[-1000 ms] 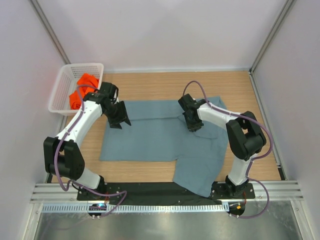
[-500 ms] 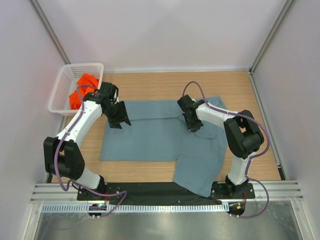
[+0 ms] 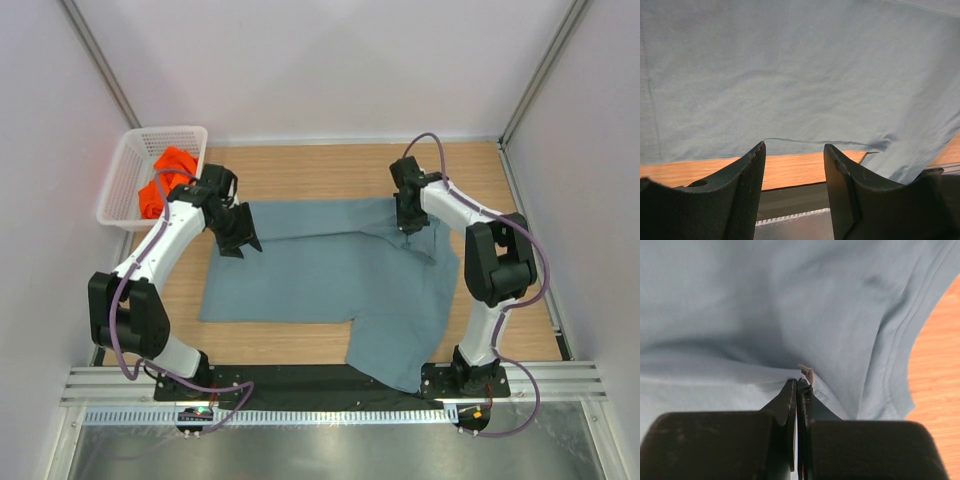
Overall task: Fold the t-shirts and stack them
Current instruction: Fold the tshirt
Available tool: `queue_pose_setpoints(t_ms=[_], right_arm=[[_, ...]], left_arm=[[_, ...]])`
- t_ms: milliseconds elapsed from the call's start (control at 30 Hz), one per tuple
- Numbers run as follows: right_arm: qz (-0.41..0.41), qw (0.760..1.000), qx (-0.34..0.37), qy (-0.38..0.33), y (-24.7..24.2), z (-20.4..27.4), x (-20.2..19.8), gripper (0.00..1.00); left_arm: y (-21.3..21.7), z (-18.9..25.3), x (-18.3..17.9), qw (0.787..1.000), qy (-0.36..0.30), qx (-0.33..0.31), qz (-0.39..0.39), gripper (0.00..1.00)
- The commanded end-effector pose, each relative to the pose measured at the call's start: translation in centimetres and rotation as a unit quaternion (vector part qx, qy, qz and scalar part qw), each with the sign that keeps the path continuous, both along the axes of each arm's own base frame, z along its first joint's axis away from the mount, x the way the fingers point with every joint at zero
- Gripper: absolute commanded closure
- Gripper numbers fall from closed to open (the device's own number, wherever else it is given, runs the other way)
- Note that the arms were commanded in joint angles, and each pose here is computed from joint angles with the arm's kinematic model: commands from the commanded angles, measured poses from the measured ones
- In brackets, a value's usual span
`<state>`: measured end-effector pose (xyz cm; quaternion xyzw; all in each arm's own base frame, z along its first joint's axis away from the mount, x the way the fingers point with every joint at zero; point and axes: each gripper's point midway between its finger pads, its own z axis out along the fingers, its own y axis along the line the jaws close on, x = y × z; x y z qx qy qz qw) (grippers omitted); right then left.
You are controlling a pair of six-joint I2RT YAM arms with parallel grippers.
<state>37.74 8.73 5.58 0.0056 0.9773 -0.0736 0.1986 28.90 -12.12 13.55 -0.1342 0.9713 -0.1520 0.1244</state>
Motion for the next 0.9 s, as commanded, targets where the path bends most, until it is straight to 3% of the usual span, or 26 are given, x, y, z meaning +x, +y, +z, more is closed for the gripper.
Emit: queue_pose_setpoints(t_ms=[0,200,400,600,867], right_arm=[[-0.002,0.999,0.009,-0.034,-0.2,1.2,4.1,0.98],[0.002,0.999,-0.02,-0.031,-0.9,1.8,8.3,0.82],[0.002,0.999,-0.004,-0.036,-0.1,4.7,5.9,0.63],[-0.01,0.997,0.071,-0.016,2.1,2.7,3.0,0.64],[-0.038,0.995,0.097,-0.006,2.0,0.5,2.5,0.65]], left_arm=[[-0.4,1.0,0.9,1.0,-0.019,-0.009,-0.005,0.49],[0.0,1.0,0.5,1.0,-0.017,0.0,-0.011,0.49],[0.6,1.3,0.3,1.0,-0.024,0.015,-0.013,0.48],[0.3,1.0,0.6,1.0,-0.017,0.009,-0.014,0.48],[0.0,1.8,1.3,1.0,-0.024,0.004,-0.015,0.48]])
